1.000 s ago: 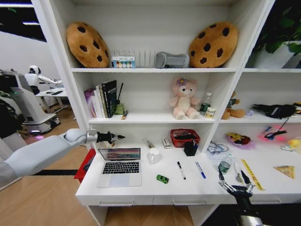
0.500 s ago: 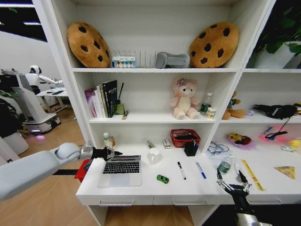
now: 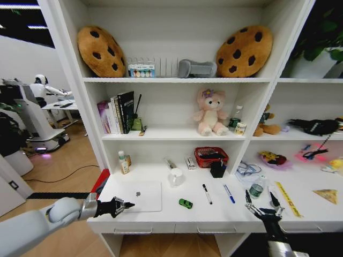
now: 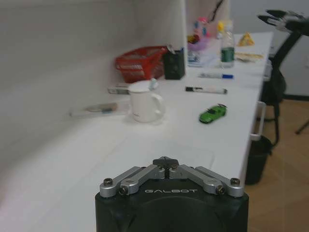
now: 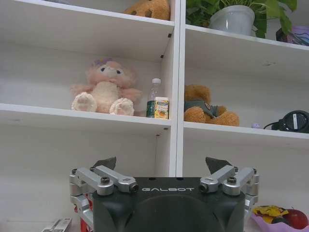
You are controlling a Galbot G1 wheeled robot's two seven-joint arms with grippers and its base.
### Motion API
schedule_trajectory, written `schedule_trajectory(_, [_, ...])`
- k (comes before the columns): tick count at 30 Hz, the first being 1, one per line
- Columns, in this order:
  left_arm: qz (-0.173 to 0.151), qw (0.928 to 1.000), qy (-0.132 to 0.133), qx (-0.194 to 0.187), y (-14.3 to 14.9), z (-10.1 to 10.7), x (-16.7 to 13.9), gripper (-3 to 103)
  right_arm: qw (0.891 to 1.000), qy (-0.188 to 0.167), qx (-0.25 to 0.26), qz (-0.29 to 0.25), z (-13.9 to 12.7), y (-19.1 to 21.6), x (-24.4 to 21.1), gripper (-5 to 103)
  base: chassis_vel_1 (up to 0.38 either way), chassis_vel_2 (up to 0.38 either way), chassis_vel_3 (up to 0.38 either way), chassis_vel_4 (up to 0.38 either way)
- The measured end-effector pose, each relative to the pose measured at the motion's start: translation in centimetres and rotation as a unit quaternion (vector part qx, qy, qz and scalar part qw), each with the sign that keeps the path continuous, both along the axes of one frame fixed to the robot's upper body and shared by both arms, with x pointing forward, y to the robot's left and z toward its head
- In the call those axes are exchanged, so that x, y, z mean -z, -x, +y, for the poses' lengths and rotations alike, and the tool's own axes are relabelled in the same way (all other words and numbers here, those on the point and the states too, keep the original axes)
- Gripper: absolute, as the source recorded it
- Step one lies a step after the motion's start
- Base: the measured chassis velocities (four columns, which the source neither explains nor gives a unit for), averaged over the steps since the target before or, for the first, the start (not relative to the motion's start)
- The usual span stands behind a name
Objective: Organize the objects on the table.
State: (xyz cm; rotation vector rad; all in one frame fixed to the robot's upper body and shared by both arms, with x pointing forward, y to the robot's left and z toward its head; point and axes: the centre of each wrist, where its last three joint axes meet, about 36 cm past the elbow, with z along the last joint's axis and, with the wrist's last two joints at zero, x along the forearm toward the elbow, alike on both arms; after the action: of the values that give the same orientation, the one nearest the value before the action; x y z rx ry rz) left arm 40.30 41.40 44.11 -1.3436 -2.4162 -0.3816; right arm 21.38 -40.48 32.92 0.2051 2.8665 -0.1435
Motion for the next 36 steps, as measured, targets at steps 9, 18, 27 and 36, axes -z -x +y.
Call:
schedule_trajectory(9, [-0.034, 0.9886, 0.084, -0.12, -1.2, 1.6, -0.8, 23, 1.0, 0.012, 0.002, 0.001, 0.1, 0.7, -0.8, 100, 0.0, 0.0, 0.0, 0.0])
schedule_trajectory(18, [-0.088, 0.9439, 0.198, -0.25, -2.4, 4.0, -1.9, 55, 0.998, 0.042, -0.034, 0.013, 1.0, 0.2, -2.3, 100, 0.0, 0.0, 0.0, 0.0])
schedule_trajectory(27, [-0.117, 0.9019, 0.222, -0.352, 3.7, 9.7, 0.1, 93, 0.996, 0.044, -0.065, 0.033, 2.0, 0.1, -2.6, 100, 0.0, 0.0, 0.0, 0.0])
schedule_trajectory(36, [-0.125, 0.8844, 0.222, -0.391, 9.6, 11.1, 3.1, 100, 0.991, 0.053, -0.099, 0.07, 3.7, 1.2, -0.1, 100, 0.0, 0.0, 0.0, 0.0])
